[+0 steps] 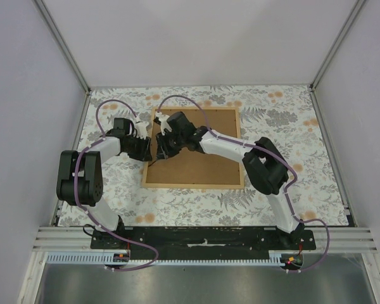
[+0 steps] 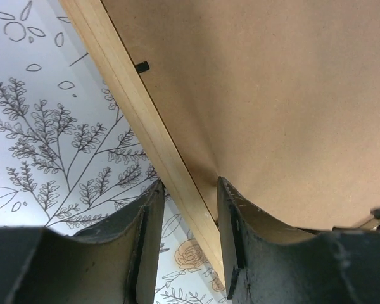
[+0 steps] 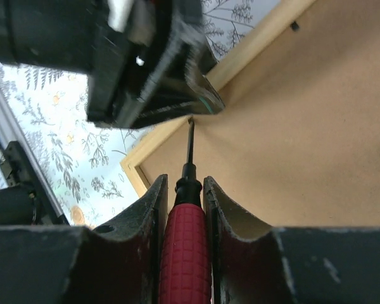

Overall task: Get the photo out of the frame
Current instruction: Release the photo frame item from the photo frame.

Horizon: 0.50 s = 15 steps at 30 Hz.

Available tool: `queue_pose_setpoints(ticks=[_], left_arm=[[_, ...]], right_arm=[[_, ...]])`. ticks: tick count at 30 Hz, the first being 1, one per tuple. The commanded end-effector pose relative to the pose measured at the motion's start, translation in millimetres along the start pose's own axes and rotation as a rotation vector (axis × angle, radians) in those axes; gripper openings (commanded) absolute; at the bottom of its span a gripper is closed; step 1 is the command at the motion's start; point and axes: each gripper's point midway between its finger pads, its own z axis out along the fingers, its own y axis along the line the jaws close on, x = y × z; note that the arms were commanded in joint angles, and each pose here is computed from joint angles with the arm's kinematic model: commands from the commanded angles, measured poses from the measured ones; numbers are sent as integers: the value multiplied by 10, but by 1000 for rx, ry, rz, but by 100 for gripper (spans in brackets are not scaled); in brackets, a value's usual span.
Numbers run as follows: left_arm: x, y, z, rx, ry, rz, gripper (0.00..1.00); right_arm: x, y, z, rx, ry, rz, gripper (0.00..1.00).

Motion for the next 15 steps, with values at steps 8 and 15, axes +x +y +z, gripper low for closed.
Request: queue_pose_setpoints(ticks=[8,15], left_arm=[[-23,-302,47,108,1,18,45],[-194,-312,-178,81,-24,69,45]], right_arm=[[-201,209,-423,46,25,-116,0],[-113,-90,-1238,15,-15,-206,0]])
